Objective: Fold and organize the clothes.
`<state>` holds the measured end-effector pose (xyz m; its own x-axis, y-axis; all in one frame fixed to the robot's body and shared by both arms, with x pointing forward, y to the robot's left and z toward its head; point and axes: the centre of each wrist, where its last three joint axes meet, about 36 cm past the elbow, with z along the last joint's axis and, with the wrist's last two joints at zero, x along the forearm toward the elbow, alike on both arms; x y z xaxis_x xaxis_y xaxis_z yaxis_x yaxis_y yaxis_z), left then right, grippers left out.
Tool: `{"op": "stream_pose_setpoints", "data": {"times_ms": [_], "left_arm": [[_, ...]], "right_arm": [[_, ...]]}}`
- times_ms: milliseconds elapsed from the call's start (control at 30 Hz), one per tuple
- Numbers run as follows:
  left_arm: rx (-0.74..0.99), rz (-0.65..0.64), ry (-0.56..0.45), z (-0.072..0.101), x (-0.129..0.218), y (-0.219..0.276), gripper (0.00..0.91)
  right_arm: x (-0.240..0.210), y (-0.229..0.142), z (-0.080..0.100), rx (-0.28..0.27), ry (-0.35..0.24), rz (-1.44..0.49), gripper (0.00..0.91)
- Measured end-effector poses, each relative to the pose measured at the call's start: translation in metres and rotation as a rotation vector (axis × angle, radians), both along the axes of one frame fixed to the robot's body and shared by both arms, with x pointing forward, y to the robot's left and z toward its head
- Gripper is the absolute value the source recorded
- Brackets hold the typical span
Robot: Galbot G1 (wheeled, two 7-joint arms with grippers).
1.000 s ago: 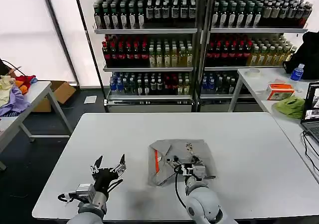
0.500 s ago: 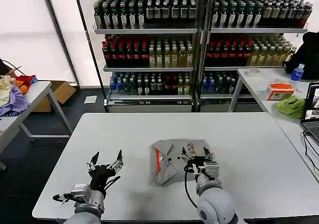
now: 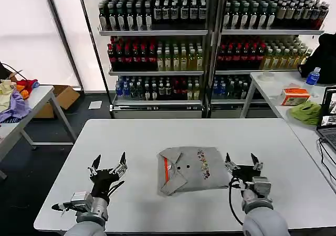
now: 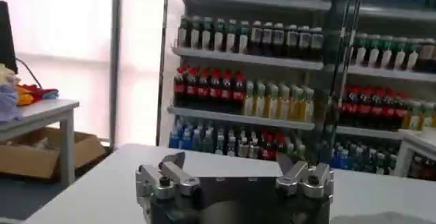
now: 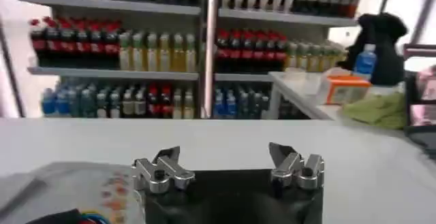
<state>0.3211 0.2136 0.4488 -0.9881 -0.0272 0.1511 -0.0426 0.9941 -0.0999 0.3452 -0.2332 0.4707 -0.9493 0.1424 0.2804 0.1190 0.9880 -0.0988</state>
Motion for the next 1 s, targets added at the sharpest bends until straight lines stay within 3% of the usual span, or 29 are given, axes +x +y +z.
{"op": "stream_pose_setpoints", "data": {"times_ms": [267, 1000], "left_arm": [[0.018, 0.004, -0.006, 0.000, -0.001, 0.006, 0.907], [0.031, 0.002, -0.023, 0.002, -0.002, 0.007, 0.907]], "right_arm": [[-0.009, -0.029, -0.004, -0.044, 0.018, -0.070, 0.907], [-0.020, -0.040, -0.004, -0.040, 0.026, -0.104, 0.907]]}}
